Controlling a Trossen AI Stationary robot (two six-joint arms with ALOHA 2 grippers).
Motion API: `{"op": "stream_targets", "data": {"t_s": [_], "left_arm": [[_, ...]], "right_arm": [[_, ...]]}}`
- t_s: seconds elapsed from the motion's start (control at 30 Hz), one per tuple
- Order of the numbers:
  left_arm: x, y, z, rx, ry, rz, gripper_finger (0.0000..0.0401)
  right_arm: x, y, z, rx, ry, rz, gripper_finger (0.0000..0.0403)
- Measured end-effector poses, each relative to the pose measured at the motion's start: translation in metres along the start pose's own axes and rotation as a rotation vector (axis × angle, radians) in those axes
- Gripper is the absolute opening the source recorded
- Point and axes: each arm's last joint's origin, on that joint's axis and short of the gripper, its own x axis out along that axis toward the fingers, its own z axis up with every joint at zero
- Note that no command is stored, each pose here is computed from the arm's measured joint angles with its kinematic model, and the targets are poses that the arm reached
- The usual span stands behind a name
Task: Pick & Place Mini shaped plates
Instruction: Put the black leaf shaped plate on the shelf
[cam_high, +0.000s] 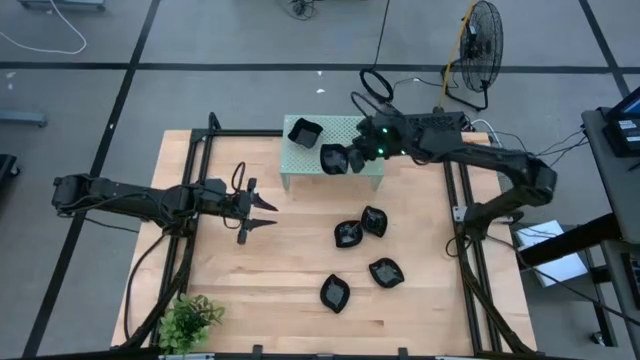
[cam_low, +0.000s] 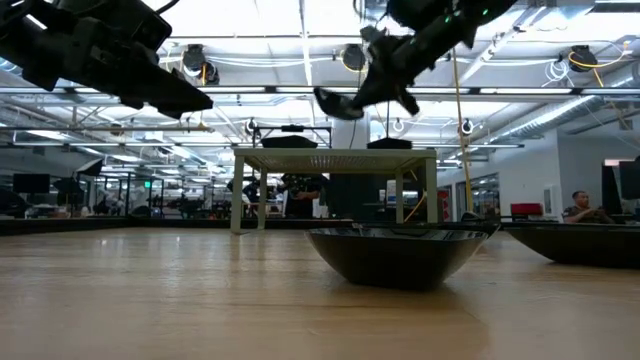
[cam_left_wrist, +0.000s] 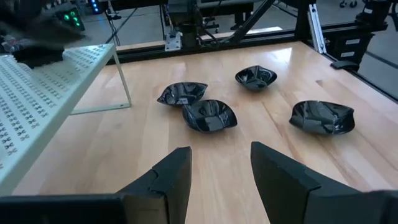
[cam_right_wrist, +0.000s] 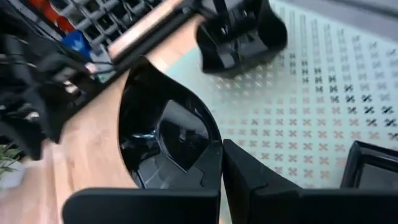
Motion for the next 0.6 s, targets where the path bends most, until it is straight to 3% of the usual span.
{"op": "stream_targets", "data": {"t_s": [0.13,0.33,0.6], "left_arm": [[0.000,0.000,-0.002,-0.003,0.017,-0.002,0.0170],[0.000,0.000,-0.002,-0.015,0.023,-0.002,0.0170],[0.000,0.000,-0.002,-0.015,0.021,-0.002,0.0170]], "right_arm": [[0.015,-0.016,-0.001,-0.010,0.033,-0.028,0.0000],[0.020,-0.026,-0.001,-0.053,0.007,-0.159,0.0000],[0.021,-0.022,-0.003,-0.070,0.014,-0.154,0.0001]]}}
